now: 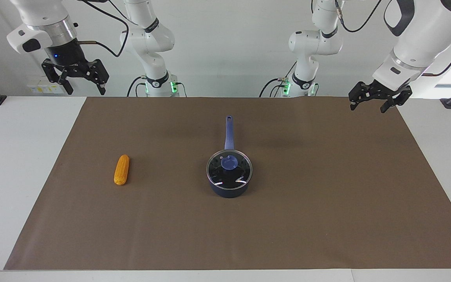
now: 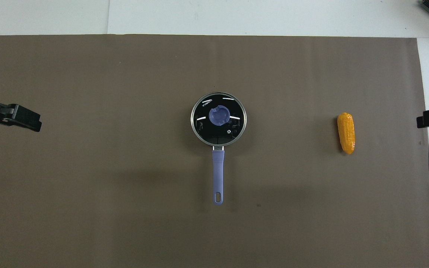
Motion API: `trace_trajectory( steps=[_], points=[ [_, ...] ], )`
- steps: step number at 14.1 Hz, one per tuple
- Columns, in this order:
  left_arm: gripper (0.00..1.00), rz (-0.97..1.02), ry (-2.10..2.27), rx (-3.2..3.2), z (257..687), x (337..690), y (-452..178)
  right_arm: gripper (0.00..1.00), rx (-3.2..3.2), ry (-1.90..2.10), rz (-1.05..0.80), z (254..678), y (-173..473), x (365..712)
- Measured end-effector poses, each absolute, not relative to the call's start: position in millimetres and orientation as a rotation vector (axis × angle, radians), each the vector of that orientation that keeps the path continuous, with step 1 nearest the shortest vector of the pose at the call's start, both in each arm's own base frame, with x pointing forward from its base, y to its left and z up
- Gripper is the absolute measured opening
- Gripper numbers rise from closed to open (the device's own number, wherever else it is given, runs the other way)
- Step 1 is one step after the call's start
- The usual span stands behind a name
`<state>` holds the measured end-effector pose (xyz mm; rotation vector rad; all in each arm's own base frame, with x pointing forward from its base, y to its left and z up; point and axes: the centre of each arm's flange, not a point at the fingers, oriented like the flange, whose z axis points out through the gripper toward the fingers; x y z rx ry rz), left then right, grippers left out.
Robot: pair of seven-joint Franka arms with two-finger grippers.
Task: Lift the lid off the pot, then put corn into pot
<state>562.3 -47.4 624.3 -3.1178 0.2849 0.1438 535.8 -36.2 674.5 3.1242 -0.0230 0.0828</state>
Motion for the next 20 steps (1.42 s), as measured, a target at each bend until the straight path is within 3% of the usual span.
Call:
trace_trajectory(
  steps=[20],
  points=[
    [1.00,0.163,0.348,-3.109,610.8,561.4,-71.9,1.00,3.127,-0.030,0.044,663.2,-38.7,534.1]
  ],
)
